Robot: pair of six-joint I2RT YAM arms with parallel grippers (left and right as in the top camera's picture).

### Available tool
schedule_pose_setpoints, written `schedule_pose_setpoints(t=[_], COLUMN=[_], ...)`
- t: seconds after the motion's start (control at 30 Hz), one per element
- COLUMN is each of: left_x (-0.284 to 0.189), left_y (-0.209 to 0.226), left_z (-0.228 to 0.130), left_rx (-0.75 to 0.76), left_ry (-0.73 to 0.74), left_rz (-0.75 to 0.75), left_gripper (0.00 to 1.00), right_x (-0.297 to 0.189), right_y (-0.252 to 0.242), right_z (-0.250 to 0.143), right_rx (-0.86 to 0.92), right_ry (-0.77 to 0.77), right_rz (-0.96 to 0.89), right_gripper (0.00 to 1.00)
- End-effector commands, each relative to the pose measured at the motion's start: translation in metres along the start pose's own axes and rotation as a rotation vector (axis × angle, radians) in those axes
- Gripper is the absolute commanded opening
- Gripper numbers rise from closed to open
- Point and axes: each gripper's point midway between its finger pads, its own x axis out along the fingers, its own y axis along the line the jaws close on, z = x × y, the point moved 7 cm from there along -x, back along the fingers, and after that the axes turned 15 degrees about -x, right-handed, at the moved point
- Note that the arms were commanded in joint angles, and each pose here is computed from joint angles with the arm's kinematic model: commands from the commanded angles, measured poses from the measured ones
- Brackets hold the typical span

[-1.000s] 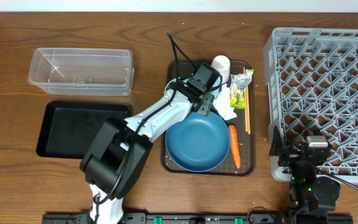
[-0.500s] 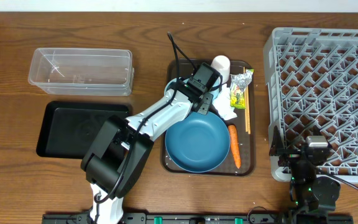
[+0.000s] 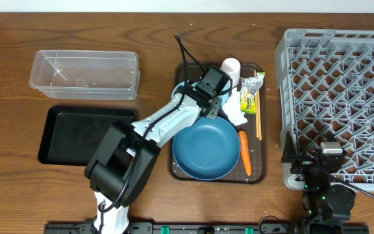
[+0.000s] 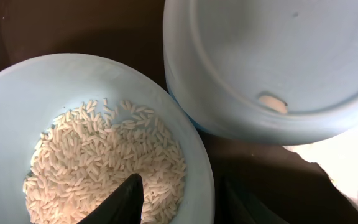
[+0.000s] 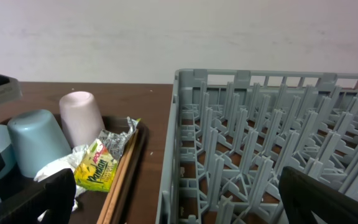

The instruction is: Sort waste into correct bins and load items into the dishwasher rack

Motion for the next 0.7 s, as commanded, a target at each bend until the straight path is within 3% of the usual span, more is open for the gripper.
schedule_pose_setpoints(t=[0.0, 0.17, 0.27, 0.43, 0.53, 0.67], left_x=[0.0013, 0.0013, 0.0013, 0.0017, 0.0017, 0.0017], left_y=[0.0044, 0.0045, 0.0044, 0.0046, 0.0040, 0.0039], left_z=[-0.0007, -0.0008, -0.0007, -0.0020, -0.0030, -0.0029], left_rx=[-0.001, -0.001, -0.001, 0.000, 0.000, 0.000], left_ry=[-0.003, -0.002, -0.002, 0.005, 0.012, 0.012], left_rz=[0.018, 0.019, 0.019, 0.017, 0.010, 0.010], left_gripper=[0.40, 0.40, 0.28, 0.27, 0.11, 0.06], right_x=[-0.0002, -0.0002, -0.0002, -0.0002, -0.0002, -0.0002], right_y=[-0.0024, -0.0024, -0.0024, -0.0024, -0.0024, -0.0024], right_z=[-0.0017, -0.0017, -0.0017, -0.0017, -0.0017, -0.0017], right_rx=[-0.014, -0.014, -0.014, -0.014, -0.014, -0.014], right_ry=[0.003, 0.003, 0.003, 0.003, 0.003, 0.003], right_rz=[-0.015, -0.015, -0.015, -0.015, -0.015, -0.015], right_gripper=[0.99, 0.99, 0.99, 0.99, 0.99, 0.99])
